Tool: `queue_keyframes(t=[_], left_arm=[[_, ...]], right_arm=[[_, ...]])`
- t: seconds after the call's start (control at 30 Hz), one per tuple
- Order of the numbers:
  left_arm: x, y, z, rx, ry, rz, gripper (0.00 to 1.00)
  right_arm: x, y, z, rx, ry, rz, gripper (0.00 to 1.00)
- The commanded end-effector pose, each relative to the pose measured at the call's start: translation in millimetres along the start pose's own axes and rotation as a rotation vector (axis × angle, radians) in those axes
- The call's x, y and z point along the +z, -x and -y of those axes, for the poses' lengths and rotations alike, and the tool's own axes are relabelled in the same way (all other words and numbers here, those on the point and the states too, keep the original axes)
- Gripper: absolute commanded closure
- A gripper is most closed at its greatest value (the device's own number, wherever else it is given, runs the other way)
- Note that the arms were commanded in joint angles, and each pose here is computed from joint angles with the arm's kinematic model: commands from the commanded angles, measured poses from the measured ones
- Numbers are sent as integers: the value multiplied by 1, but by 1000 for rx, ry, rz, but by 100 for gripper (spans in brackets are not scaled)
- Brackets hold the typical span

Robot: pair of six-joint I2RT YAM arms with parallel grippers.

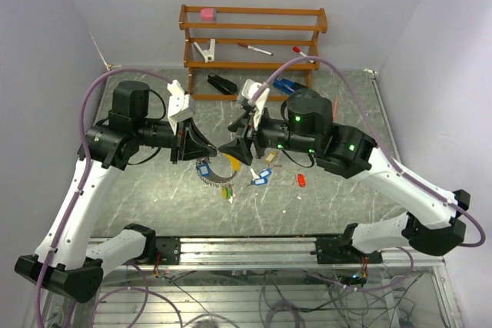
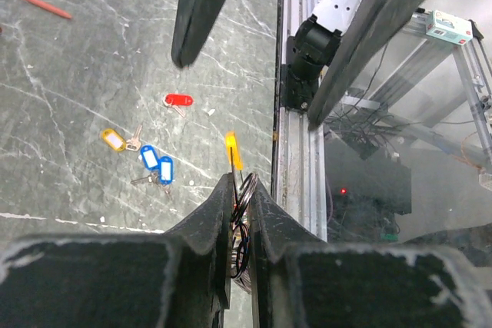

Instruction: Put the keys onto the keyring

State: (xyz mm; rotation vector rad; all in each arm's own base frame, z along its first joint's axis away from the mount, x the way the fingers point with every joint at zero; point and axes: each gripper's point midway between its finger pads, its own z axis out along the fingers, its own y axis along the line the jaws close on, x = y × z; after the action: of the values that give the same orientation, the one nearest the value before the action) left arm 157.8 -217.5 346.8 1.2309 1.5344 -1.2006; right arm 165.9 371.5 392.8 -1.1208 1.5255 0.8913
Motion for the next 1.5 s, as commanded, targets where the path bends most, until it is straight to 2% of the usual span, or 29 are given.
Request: queue_keyframes(t=[0.0,0.2,0.53,0.97,1.1,1.27,1.47], left_arm=[[-4,10,12,86,-37,3,93],[-2,20,22,90,-121,37,93],[-2,29,31,79,-177,71,93],[-2,16,25,78,-129,44,92],[-1,13,7,46,-27,20,93],[1,8,2,-5,-16,5,91],[1,6,-1,-22,-7,-9,68]], right_arm=[[-18,-5,1,-27,-6,-15,43],[-3,-49,-11,-2,78,-135,40],[12,-46,-14,-12,110,-77,39],[11,-32,-9,-8,74,-11,94],[11,-32,-8,-1,66,-12,99],[8,-26,-4,16,37,3,100],[3,-20,-1,10,16,34,100]])
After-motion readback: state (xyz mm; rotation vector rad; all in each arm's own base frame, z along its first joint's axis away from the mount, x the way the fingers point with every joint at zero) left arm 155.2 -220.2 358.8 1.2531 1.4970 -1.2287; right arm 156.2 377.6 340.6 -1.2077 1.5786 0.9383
